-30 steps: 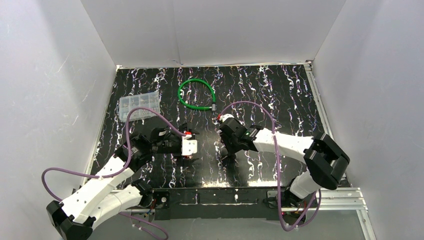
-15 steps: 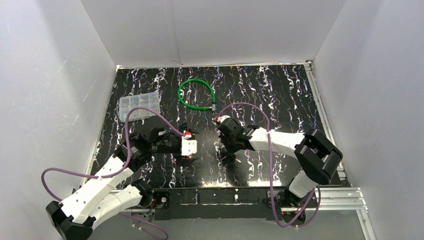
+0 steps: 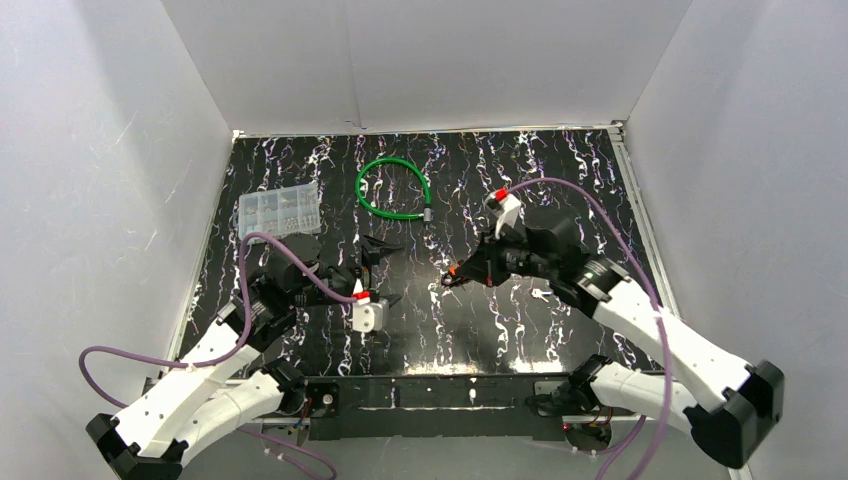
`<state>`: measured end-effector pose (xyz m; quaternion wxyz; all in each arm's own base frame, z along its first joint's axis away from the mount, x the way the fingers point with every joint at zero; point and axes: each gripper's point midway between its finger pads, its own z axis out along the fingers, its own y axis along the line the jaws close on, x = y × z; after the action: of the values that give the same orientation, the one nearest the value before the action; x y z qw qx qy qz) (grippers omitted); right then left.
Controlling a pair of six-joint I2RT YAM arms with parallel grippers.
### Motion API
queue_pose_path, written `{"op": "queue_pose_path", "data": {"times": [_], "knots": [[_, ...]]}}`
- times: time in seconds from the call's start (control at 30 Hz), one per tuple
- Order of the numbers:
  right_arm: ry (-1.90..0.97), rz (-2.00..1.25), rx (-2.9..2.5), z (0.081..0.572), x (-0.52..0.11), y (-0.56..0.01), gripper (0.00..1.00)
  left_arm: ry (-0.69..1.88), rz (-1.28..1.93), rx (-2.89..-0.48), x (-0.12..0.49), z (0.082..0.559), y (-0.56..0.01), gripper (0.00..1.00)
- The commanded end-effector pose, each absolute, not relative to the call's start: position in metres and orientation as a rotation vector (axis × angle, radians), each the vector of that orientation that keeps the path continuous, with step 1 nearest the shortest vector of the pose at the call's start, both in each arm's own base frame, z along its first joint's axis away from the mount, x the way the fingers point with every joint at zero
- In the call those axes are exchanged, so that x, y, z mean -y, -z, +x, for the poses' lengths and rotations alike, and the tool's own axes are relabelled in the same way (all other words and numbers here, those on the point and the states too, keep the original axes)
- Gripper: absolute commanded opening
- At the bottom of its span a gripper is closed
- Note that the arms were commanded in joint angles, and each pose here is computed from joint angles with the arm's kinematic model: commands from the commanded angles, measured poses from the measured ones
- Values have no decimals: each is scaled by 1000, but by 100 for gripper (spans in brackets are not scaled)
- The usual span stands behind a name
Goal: Unlock with the key
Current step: Pick up the key from the center of the board.
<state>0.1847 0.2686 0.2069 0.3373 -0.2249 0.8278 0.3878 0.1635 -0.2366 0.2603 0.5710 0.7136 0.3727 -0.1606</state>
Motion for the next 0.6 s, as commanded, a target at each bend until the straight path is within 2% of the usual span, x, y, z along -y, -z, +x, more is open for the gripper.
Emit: {"op": "queue_pose_path", "data": {"times": [0.0, 0.2, 0.57], "knots": [[-1350, -702, -2012, 139, -280, -277, 1, 222, 1678, -483, 248, 152, -315, 93], [-1554, -750, -1879, 111, -282, -331, 1, -35, 1678, -123, 259, 145, -332, 77], [-1700, -756, -1813, 103, -290, -355, 1, -152, 1665, 117, 275, 131, -329, 73]]}}
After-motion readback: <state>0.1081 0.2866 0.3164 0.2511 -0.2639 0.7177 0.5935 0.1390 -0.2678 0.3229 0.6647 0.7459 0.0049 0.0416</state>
